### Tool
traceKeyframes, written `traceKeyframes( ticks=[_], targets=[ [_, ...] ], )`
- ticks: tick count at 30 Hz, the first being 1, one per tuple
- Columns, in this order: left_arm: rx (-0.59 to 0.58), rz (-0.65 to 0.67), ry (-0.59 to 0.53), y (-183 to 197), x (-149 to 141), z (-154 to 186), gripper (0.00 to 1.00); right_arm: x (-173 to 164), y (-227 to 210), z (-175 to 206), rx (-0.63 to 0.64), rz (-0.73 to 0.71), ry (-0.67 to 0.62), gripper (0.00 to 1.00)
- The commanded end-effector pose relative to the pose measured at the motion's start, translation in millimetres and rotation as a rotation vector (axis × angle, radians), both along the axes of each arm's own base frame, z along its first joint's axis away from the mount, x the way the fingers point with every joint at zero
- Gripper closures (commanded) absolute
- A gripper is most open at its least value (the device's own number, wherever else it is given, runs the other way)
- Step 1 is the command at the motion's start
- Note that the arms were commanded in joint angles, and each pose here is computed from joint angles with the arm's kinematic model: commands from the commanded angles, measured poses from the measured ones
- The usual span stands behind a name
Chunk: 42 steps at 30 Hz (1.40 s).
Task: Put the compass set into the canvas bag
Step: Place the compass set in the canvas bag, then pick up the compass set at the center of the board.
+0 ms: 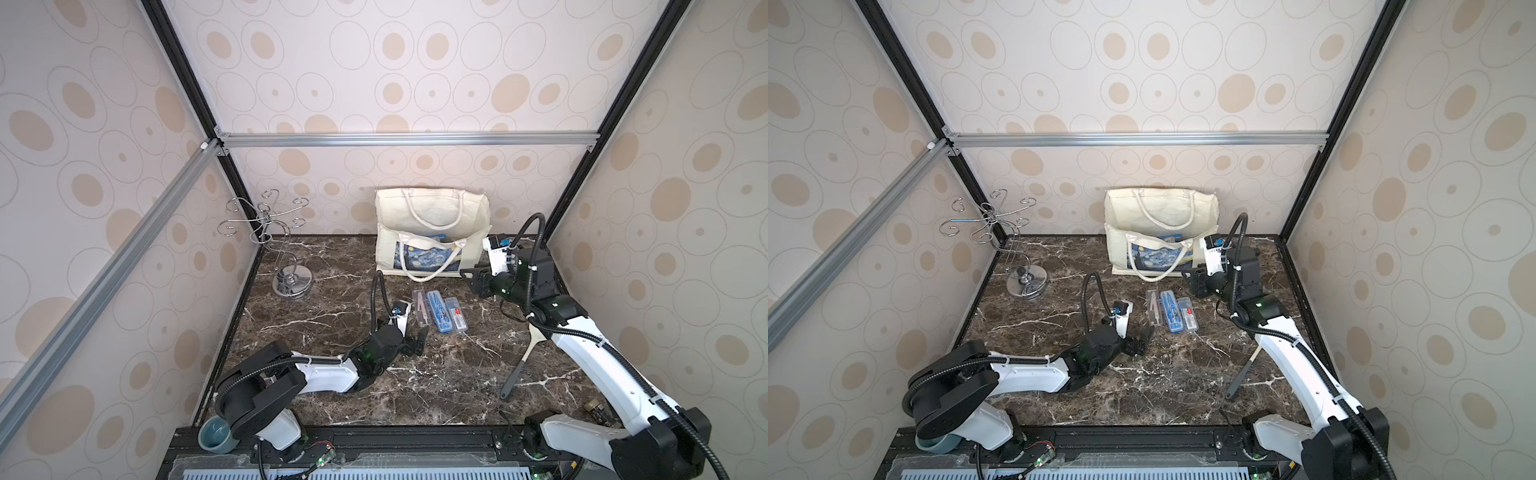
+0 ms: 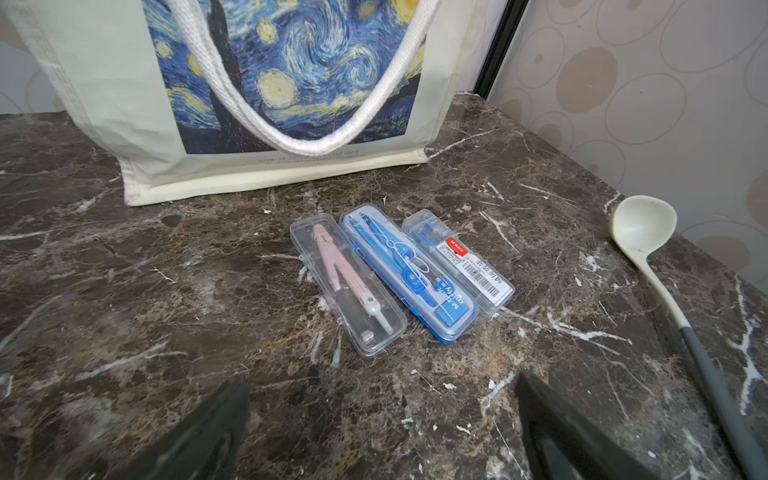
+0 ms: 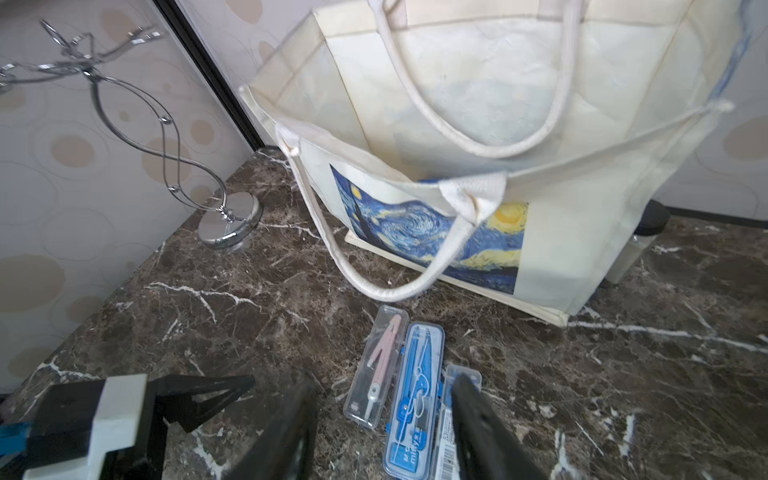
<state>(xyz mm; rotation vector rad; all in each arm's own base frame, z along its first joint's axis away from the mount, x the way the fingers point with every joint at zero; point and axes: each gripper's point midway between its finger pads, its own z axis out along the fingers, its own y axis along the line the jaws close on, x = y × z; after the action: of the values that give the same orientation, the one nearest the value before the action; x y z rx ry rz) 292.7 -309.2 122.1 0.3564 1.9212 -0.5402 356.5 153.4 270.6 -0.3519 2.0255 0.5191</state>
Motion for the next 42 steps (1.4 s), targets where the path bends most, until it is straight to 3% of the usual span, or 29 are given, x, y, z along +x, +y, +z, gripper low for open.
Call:
traceKeyframes(
  ticks=[1,10,17,26,42],
  targets=[
    [-0.084,-0.004,-0.016,-13,10,20,0.0,-3,-9,-63,-0.082,-0.043,0.174,0.46],
    [-0.127,0.027,0.031,-6,20,15,0.0,-11,-28,-156,-0.188,-0.152,0.423,0.47],
    [-0.228,0.04,0.057,10,21,15,0.0,-9,-19,-199,-0.217,-0.127,0.531,0.48],
    [-0.273,0.053,0.074,23,21,11,0.0,-4,-17,-229,-0.265,-0.143,0.597,0.49],
    [-0.286,0.041,0.09,23,21,6,0.0,3,-15,-236,-0.288,-0.164,0.619,0.49]
  ],
)
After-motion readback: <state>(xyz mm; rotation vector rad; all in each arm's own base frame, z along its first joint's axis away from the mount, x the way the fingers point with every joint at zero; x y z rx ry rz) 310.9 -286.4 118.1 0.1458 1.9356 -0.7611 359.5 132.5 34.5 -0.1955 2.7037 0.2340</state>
